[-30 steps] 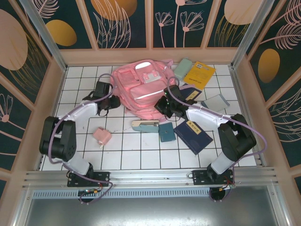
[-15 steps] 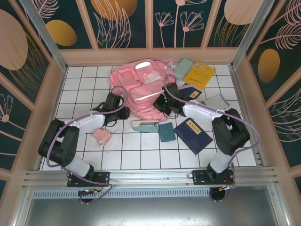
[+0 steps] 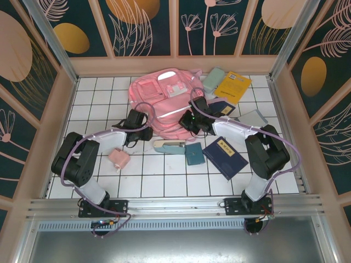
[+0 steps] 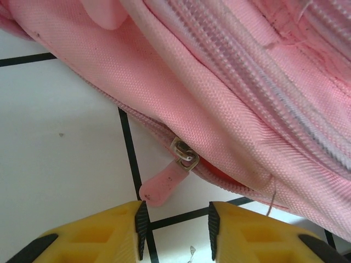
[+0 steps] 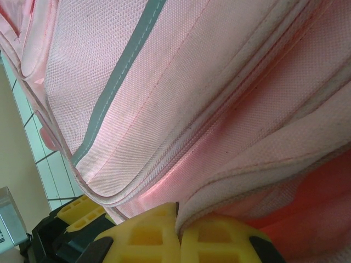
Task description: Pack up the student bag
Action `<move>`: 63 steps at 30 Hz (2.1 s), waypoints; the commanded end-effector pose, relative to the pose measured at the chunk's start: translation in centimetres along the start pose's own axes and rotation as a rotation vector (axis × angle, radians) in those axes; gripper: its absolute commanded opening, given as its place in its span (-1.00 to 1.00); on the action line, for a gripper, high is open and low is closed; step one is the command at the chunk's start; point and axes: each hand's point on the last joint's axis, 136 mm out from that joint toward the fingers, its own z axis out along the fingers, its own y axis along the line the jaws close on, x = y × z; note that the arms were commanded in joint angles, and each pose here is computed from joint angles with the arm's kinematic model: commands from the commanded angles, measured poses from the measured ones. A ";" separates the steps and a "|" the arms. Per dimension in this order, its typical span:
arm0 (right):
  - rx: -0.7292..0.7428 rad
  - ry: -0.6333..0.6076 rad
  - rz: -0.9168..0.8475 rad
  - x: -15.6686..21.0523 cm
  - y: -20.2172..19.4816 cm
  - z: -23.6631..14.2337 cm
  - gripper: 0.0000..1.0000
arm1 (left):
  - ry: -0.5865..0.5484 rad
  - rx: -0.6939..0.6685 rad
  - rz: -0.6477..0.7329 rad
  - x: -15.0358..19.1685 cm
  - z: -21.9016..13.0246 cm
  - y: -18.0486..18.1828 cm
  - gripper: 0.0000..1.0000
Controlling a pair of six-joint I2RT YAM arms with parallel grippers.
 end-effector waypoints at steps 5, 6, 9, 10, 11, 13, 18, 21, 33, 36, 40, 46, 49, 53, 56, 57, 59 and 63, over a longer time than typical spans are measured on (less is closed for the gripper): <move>-0.033 -0.037 0.001 -1.4 0.6 0.0 -1.00 | 0.021 -0.048 0.086 -0.3 1.8 0.4 -0.22; -0.031 -0.036 0.002 -1.4 0.4 0.0 -1.00 | 0.027 -0.052 0.090 -0.2 2.0 0.5 -0.21; -0.034 -0.036 0.004 -1.4 0.5 0.0 -1.00 | 0.044 -0.059 0.099 0.0 2.6 0.5 -0.21; -0.035 -0.034 0.004 -1.3 0.6 0.0 -1.00 | 0.049 -0.055 0.102 0.0 2.8 0.5 -0.20; -0.038 -0.035 0.003 -1.3 0.6 0.0 -1.00 | 0.054 -0.052 0.102 0.0 3.0 0.4 -0.21; -0.038 -0.033 0.004 -1.3 0.6 0.0 -1.00 | 0.061 -0.049 0.104 0.0 3.3 0.3 -0.28; -0.037 -0.034 0.005 -1.3 0.6 -0.1 -1.00 | 0.083 -0.057 0.107 0.3 3.6 0.4 -0.71; -0.035 -0.033 0.005 -1.3 0.6 -0.1 -1.00 | 0.086 -0.081 0.100 0.4 3.4 0.8 -1.00; -0.016 -0.082 0.020 -1.8 -0.4 -2.0 -1.00 | 0.081 -0.302 -0.118 -1.3 1.5 8.0 -1.00; -0.014 -0.086 0.026 -1.6 -1.0 -2.4 -1.00 | 0.097 -0.328 -0.186 -2.0 2.0 10.0 -1.00; -0.013 -0.087 0.029 -1.2 -1.4 -2.7 -1.00 | 0.102 -0.383 -0.230 -3.6 3.0 12.0 -1.00; -0.008 -0.090 0.010 -1.3 -1.5 -2.8 -1.00 | 0.086 -0.449 -0.303 -4.9 2.4 13.5 -1.00; -0.009 -0.097 -0.018 -2.0 -0.9 -2.6 -1.00 | 0.077 -0.495 -0.321 -3.6 0.4 14.1 -1.00; -0.024 -0.097 -0.097 -3.4 0.9 -2.1 -1.00 | 0.085 -0.530 -0.358 -0.7 -2.5 14.4 -1.00; -0.013 -0.084 -0.167 -4.4 2.3 -1.1 -1.00 | 0.074 -0.548 -0.399 1.3 -4.7 14.5 -1.00; -0.012 -0.079 -0.188 -4.7 2.8 -0.8 -1.00 | 0.072 -0.544 -0.414 1.8 -5.3 14.4 -1.00; 0.003 -0.093 -0.210 -6.4 2.9 -0.3 -1.00 | 0.071 -0.524 -0.445 2.8 -6.1 14.0 -1.00; 0.023 -0.106 -0.255 -9.5 3.2 1.2 -1.00 | 0.043 -0.420 -0.524 3.9 -7.2 12.3 -1.00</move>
